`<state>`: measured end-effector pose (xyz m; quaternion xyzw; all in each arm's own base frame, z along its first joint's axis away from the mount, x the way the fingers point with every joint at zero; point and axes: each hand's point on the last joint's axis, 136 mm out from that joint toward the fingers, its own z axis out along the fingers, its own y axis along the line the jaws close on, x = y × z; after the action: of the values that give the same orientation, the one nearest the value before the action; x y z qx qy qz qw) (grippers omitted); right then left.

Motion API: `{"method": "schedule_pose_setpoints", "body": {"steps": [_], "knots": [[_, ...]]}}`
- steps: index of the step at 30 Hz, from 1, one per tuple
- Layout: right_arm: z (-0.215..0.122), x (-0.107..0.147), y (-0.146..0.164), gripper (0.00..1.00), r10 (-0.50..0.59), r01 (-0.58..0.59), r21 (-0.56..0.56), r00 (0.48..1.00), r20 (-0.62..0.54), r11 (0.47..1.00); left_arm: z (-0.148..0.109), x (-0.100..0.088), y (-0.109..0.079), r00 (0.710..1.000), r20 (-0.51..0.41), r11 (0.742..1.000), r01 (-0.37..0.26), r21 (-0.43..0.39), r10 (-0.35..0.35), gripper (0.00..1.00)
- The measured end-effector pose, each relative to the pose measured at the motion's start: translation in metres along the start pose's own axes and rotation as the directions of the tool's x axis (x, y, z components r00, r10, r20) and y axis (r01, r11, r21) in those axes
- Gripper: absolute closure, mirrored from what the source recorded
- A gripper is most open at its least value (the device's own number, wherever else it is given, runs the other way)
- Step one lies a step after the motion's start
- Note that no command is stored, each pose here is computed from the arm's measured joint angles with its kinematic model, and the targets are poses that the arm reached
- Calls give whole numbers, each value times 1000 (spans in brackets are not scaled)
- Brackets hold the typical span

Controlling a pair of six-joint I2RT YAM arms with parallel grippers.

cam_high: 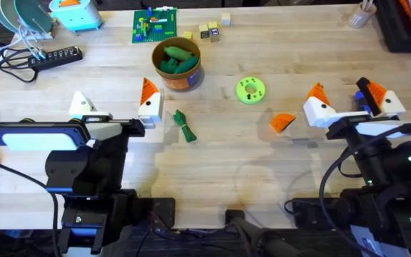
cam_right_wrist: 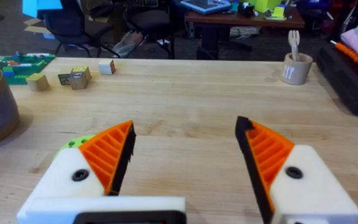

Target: Pick up the gripper from the table and insert it into the empty holder that is missing its gripper. Then pick up a screw, insert it into the mounting hole, and use the screwdriver to tighten it. Finally, clean up the table by picking up the vegetable and placing it into the bucket.

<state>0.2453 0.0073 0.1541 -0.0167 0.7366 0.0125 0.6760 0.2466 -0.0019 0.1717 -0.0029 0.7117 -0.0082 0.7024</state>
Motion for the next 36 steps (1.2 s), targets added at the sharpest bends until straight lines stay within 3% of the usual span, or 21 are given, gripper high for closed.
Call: {"method": "schedule_pose_setpoints", "body": {"steps": [11, 15, 17, 22, 26, 31, 36], "knots": [[0, 0, -1, 10, -15, 15, 8, 1000, 1, 1000, 0, 1, 0, 1000, -9, 1000, 3, 1, -3, 9], [-1, 1, -2, 11, -26, 26, 11, 1000, -17, 1000, -8, 7, -1, 991, -129, 999, 33, 0, -32, 9], [-5, 3, -2, 11, -26, 27, 8, 998, -64, 1000, -17, -2, -2, 979, -198, 999, 43, -2, -42, 9], [-20, -12, -1, 10, -24, 25, 2, 981, -193, 1000, -33, -51, -3, 951, -306, 999, 47, -6, -46, 9], [-35, -51, 1, 9, -22, 20, -11, 967, -256, 1000, -41, -77, -7, 893, -448, 999, 55, 2, -48, 9], [-55, -97, 4, 10, -24, 16, -26, 942, -336, 1000, -42, -91, -9, 771, -635, 998, 61, -9, -53, 9], [-63, -111, 5, 10, -23, 12, -32, 922, -387, 999, -21, -96, -21, 705, -707, 993, 109, 32, -55, 9]]}}
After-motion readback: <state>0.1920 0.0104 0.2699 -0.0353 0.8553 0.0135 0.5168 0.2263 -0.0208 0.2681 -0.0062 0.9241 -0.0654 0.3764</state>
